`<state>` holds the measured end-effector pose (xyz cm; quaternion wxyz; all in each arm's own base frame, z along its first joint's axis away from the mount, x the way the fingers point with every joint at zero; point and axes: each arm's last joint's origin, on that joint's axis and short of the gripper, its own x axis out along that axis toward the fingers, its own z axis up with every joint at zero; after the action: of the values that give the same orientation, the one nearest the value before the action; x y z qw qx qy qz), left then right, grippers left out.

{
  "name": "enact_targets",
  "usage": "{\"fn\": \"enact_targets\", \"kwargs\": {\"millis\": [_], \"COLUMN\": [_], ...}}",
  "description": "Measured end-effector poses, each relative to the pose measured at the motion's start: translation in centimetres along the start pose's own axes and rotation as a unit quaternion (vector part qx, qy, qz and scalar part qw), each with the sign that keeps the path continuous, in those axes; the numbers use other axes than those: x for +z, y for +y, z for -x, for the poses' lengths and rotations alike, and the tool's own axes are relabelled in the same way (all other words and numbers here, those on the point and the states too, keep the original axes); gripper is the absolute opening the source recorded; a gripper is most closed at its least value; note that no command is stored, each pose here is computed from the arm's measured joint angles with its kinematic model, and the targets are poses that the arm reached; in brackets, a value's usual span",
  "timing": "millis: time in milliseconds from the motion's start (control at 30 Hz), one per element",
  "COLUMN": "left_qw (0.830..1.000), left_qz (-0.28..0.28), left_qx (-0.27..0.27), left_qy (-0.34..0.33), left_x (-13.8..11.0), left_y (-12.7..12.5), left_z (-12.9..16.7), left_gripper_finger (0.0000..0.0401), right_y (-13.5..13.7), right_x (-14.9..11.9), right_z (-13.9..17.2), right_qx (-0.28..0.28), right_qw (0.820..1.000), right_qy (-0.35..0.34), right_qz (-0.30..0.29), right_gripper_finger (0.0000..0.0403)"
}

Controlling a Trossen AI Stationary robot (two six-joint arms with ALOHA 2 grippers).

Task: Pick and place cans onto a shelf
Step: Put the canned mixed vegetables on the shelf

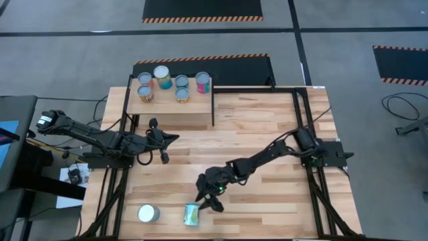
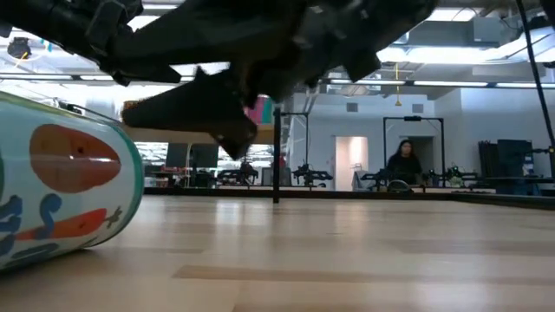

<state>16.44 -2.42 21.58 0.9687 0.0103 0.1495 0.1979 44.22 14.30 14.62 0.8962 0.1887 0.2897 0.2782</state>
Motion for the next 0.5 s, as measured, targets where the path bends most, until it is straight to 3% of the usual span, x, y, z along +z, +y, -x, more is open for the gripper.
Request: {"fn": "enact_targets", "kwargs": {"millis": [200, 500], "left_qw": [1.000, 1.000], "left_qz": [-0.006, -0.006], "left_qx": [0.002, 0.002], "left_qy": [0.014, 0.019], "left_x": [-0.3, -0.4], "left_y": [0.0, 0.1], "left_z": [0.0, 0.0], "left_gripper_finger": [0.0001, 0.0001], "right_y": [-1.6, -1.9], "right_x": [0.0, 0.0], "right_z": [-1.5, -2.5], "right_qx": [0.000, 0.036], "right_qw": [1.000, 0.999], "right_qy": [0.002, 0.015], "right_qz": [-0.005, -0.013], "right_gripper_finger": [0.0180, 0.0119]}}
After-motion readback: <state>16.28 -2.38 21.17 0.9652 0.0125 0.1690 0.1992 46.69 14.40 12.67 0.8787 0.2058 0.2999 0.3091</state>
